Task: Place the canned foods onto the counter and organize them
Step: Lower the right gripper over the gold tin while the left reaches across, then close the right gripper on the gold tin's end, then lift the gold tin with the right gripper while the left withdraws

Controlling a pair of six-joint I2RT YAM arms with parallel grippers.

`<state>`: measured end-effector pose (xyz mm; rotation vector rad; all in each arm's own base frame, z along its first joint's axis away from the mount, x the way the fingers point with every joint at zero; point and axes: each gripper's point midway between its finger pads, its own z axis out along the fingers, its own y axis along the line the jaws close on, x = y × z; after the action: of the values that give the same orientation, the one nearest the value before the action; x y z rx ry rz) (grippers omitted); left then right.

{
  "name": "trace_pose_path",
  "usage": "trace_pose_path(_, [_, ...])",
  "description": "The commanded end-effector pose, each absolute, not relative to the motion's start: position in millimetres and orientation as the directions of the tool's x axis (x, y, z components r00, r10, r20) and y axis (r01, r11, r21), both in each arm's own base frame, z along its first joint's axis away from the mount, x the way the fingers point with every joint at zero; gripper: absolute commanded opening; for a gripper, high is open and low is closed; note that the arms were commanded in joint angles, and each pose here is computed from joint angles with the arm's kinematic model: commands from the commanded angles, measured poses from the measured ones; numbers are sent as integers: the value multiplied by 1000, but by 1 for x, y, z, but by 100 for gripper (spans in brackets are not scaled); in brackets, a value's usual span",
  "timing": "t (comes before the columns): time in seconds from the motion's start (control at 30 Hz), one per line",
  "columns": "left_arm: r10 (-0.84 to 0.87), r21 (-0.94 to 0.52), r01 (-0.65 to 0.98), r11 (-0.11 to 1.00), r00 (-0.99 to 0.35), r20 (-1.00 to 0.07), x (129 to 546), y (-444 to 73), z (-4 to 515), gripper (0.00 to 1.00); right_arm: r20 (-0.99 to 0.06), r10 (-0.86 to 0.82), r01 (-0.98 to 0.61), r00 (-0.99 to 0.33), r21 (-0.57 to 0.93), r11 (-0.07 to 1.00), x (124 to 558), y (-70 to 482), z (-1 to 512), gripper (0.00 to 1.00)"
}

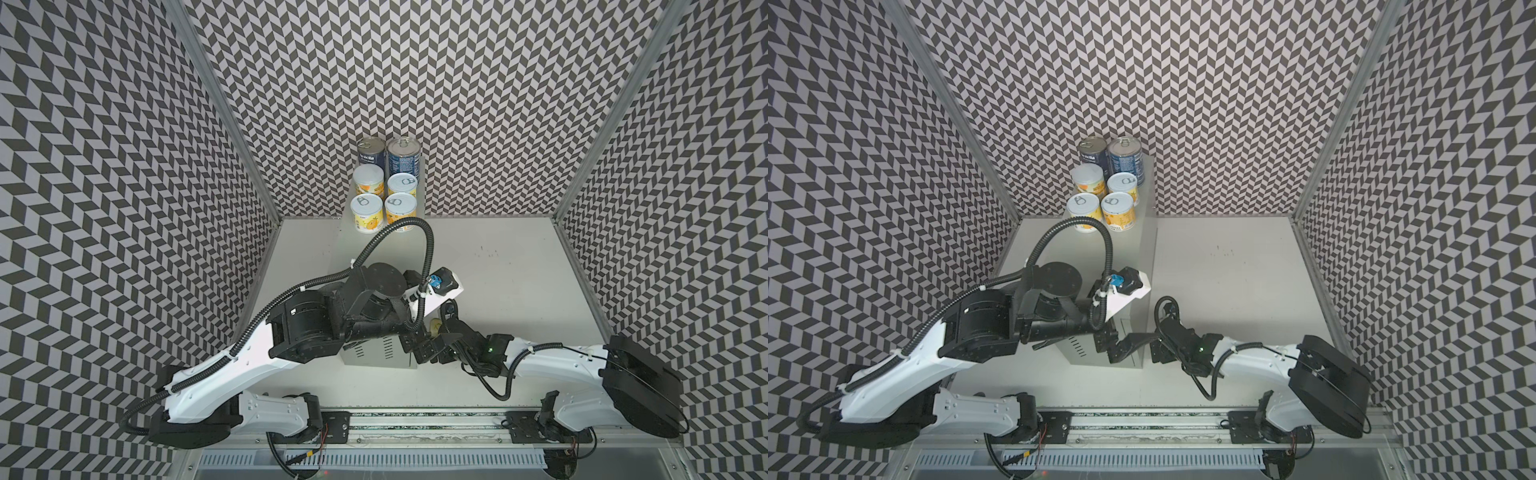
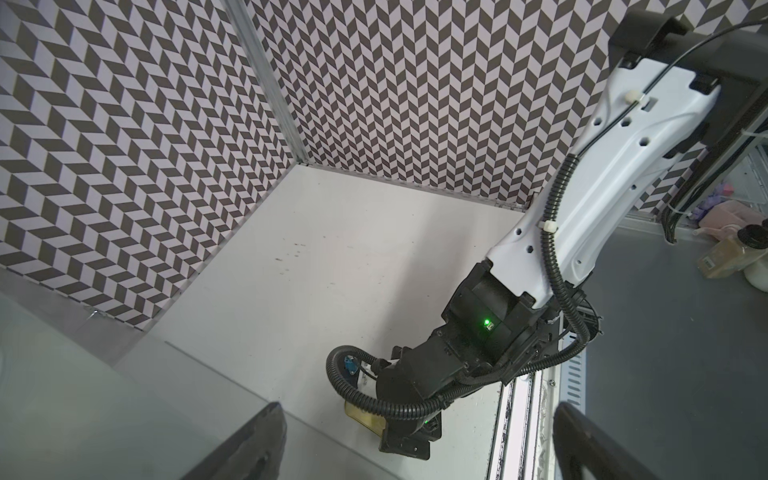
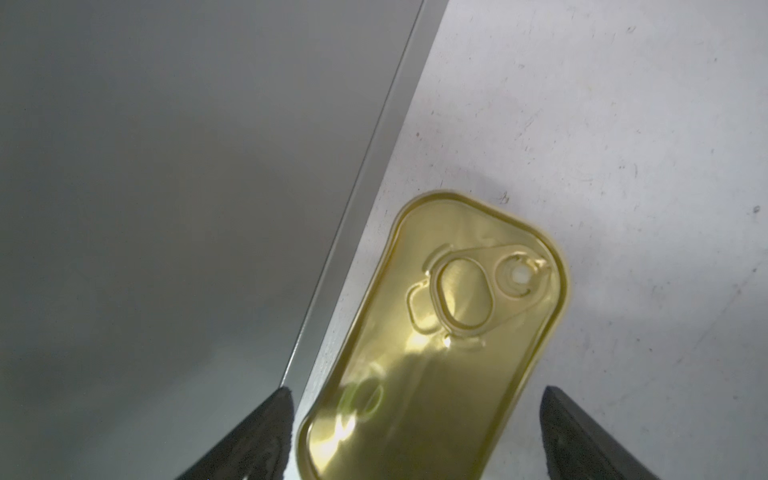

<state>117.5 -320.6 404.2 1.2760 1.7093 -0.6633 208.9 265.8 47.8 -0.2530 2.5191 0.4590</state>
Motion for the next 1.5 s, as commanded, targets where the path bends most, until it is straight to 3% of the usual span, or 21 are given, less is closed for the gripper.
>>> trace_pose_path(0.0, [531,128,930,345,-81,-843,119,-314,400,100,-585,-42,-249,-810,278,928,216,270,49,87])
trace_pose_path(0.27, [564,154,927,341,-71,-823,118,-319,394,100,-595,-52,-184,-802,164,969,220,241,39,81])
trace_pose_path(0.57, [553,165,918,360,-67,-831,122,-319,398,100,-596,-49,-191,-802,178,965,220,234,35,76])
trace_pose_path(0.8, [527,170,901,398,-74,-846,127,-313,406,100,-607,-68,-217,-791,174,961,223,240,37,65])
trace_pose_path(1.3, [476,164,871,464,-89,-875,132,-296,422,100,-782,-97,-323,-616,139,936,252,230,136,50])
trace_pose_path(1.47, [422,178,776,605,-123,-898,156,-271,438,100,-849,-46,-295,-526,131,947,274,207,194,50])
